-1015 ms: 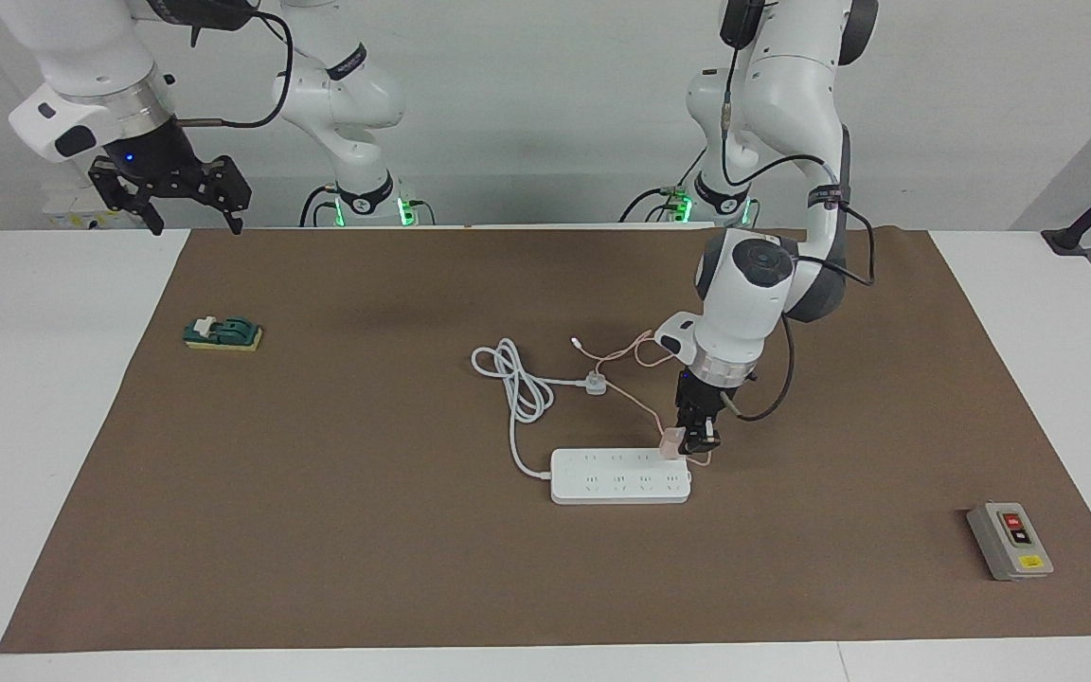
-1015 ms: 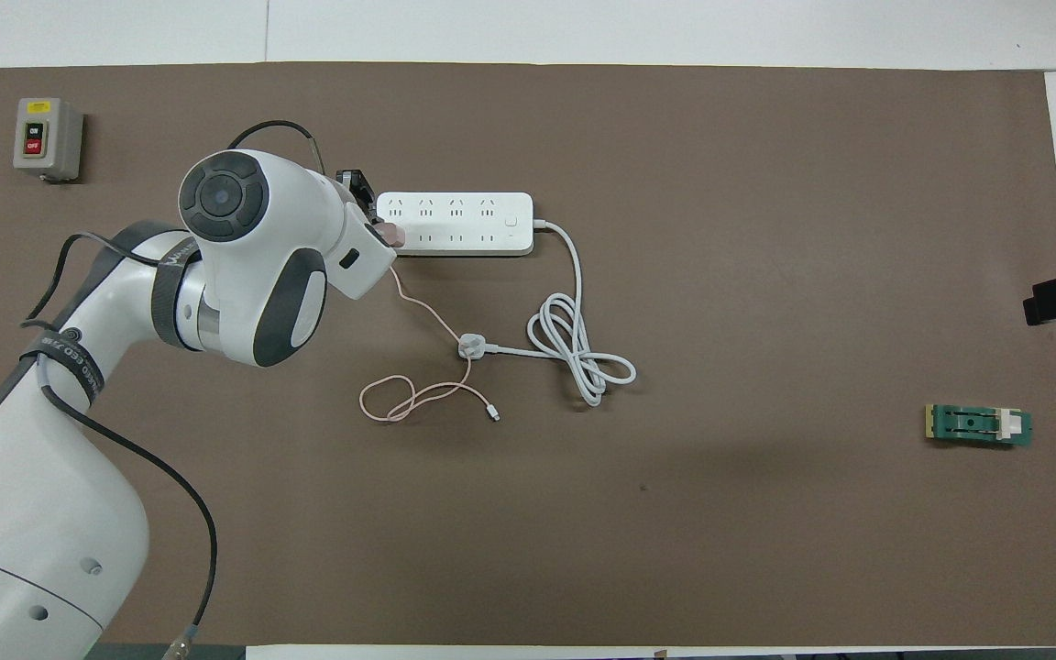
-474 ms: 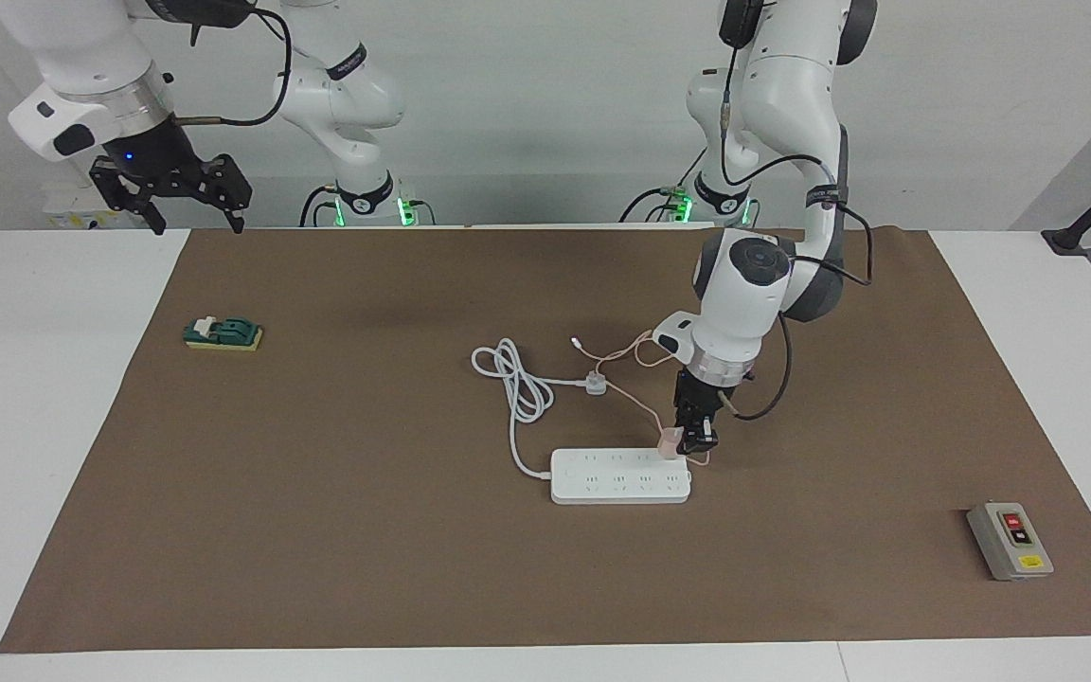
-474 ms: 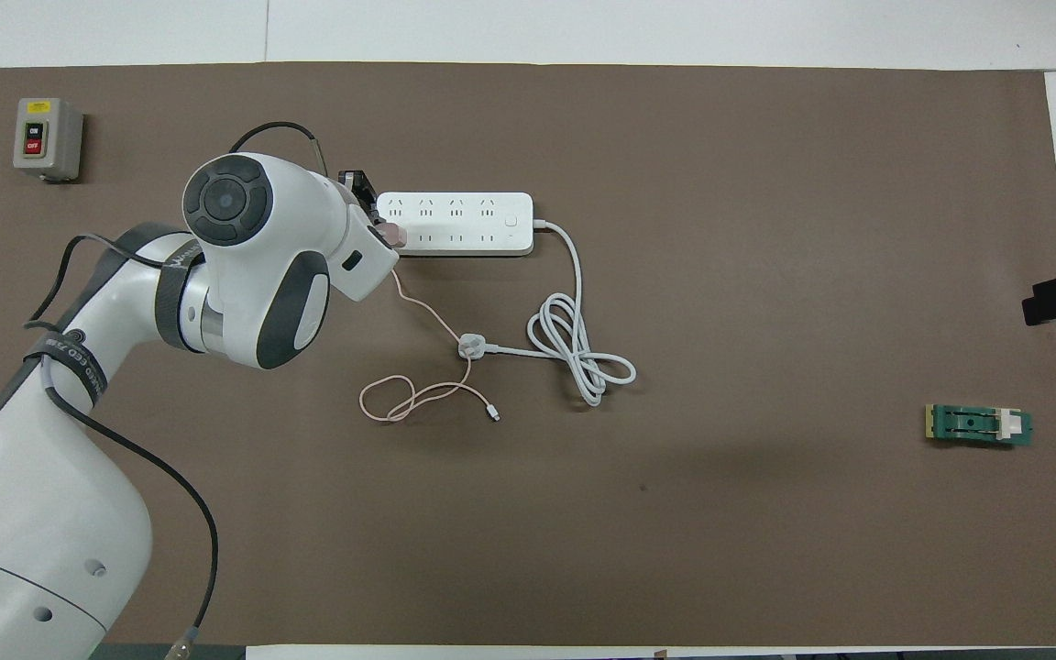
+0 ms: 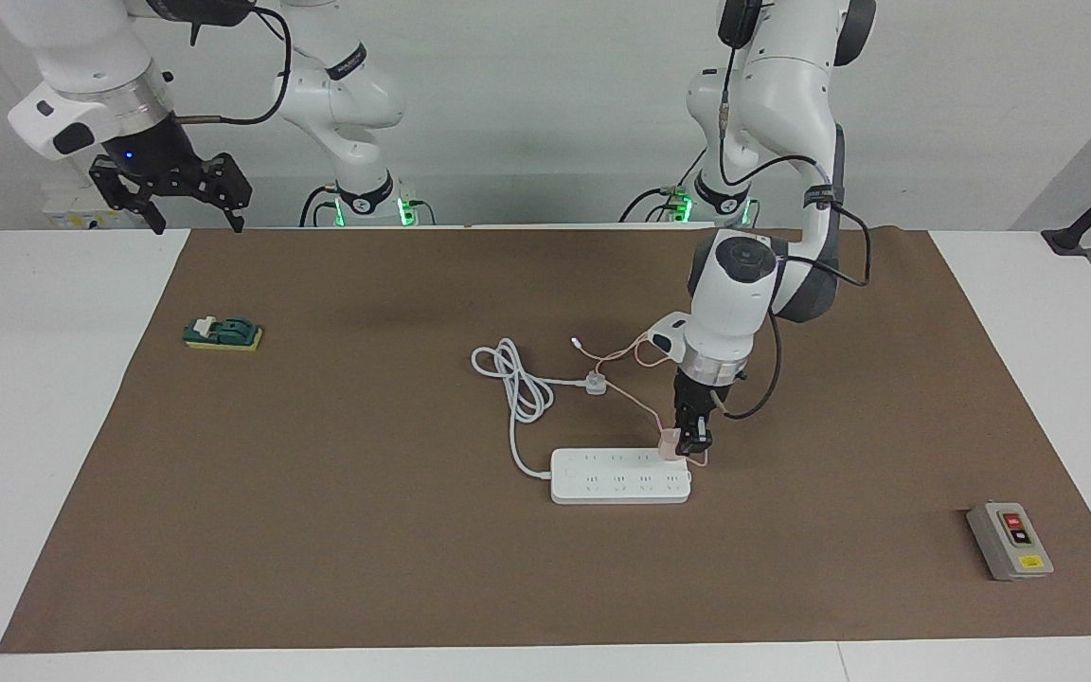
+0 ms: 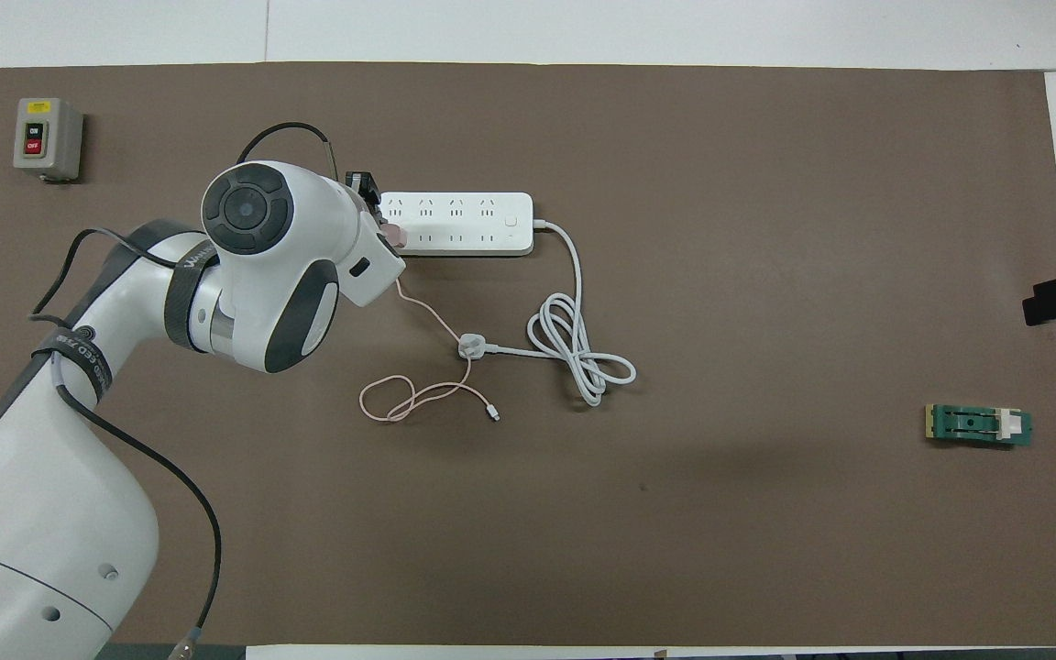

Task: Plug charger into power strip
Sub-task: 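Push the charger prongs into the power strip socket with the left gripper, then open the left gripper and withdraw it from the plugged charger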

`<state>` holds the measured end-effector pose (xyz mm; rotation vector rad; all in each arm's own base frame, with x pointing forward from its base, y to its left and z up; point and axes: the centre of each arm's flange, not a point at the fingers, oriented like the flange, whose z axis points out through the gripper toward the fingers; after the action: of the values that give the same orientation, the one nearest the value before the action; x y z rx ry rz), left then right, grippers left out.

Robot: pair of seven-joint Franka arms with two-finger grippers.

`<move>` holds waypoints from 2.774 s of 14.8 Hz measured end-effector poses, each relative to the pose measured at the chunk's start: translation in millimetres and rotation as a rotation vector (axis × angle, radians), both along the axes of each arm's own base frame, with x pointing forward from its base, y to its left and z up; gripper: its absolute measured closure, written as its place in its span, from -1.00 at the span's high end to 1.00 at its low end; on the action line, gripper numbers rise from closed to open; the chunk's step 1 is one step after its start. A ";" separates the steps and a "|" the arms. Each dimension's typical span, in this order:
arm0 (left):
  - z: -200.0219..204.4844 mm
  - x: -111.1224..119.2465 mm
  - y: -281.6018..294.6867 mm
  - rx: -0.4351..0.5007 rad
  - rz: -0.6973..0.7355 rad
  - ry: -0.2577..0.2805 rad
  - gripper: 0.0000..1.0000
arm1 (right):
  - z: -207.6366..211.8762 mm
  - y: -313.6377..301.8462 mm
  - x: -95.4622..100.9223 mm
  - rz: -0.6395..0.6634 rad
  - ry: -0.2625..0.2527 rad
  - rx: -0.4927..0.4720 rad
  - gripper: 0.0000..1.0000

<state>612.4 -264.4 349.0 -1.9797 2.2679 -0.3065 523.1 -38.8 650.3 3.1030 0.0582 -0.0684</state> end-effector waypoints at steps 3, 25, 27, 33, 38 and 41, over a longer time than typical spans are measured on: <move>-1.4 2.7 -1.3 0.007 0.001 0.017 -0.37 | 0.3 -0.6 -0.3 -0.001 0.000 0.000 1.00; -8.7 32.7 -7.8 0.032 0.048 0.169 -0.37 | 0.8 -3.4 -1.0 -0.006 -0.001 0.000 1.00; -8.6 32.8 -7.8 0.032 0.048 0.169 -0.37 | 0.9 -3.4 -1.1 -0.006 -0.001 0.000 1.00; -0.1 41.4 -9.3 -0.051 0.096 0.182 0.81 | 1.0 -3.4 -1.2 -0.006 -0.001 0.000 1.00; 67.7 28.6 9.4 -0.132 0.425 0.297 1.00 | 1.2 -3.4 -1.3 -0.006 -0.002 0.000 1.00; 131.0 4.4 28.8 -0.121 0.602 0.348 1.00 | 1.2 -3.4 -1.3 -0.006 -0.002 0.000 1.00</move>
<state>616.9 -235.6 480.0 -2.8338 1.7029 -0.0353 521.8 -42.2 651.5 3.1036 0.0482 -0.0658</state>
